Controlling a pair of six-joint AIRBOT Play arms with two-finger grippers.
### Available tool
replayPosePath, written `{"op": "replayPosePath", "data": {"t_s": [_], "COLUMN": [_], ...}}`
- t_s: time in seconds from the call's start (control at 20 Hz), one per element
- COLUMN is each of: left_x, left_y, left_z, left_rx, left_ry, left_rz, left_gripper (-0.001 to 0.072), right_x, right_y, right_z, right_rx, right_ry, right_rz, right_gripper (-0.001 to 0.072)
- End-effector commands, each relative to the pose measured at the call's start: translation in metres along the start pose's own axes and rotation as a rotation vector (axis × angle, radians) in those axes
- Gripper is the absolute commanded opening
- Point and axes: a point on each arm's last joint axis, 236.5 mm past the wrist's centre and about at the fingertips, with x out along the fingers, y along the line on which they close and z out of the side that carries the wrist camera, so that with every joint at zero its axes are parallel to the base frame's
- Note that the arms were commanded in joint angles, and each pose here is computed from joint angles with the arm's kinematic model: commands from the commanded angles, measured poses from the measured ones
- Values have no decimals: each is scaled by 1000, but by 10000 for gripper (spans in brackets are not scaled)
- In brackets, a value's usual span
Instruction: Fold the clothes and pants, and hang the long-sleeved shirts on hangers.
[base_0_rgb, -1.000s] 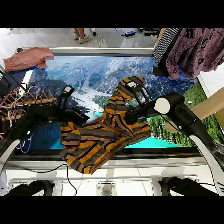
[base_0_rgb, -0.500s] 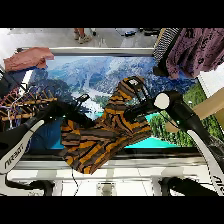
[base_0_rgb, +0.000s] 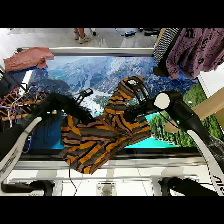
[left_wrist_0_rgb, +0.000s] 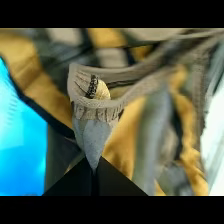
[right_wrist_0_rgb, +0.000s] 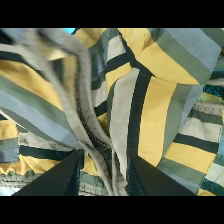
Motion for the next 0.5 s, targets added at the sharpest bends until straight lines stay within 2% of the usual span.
{"op": "replayPosePath", "data": {"t_s": [0.0, 0.15, 0.35, 0.4, 0.45], "left_x": [-65, -101, -104, -102, -101], "left_y": [-33, -48, -56, -57, -58], "left_z": [0, -8, -9, -10, -11], "left_rx": [93, 103, 72, 68, 64], "left_ry": [71, 88, 71, 69, 72], "left_rz": [124, 238, 240, 231, 226], "left_gripper": [23, 23, 23, 23, 23], "right_x": [1, 13, 61, 73, 82], "right_y": [1, 3, 12, 14, 19], "right_z": [1, -9, -31, -27, -20], "right_rx": [-40, -67, -71, -56, -47], "right_ry": [-4, 26, 129, 116, 89], "right_rz": [5, 26, 83, 96, 122], "right_gripper": [360, 363, 377, 431, 432]}}
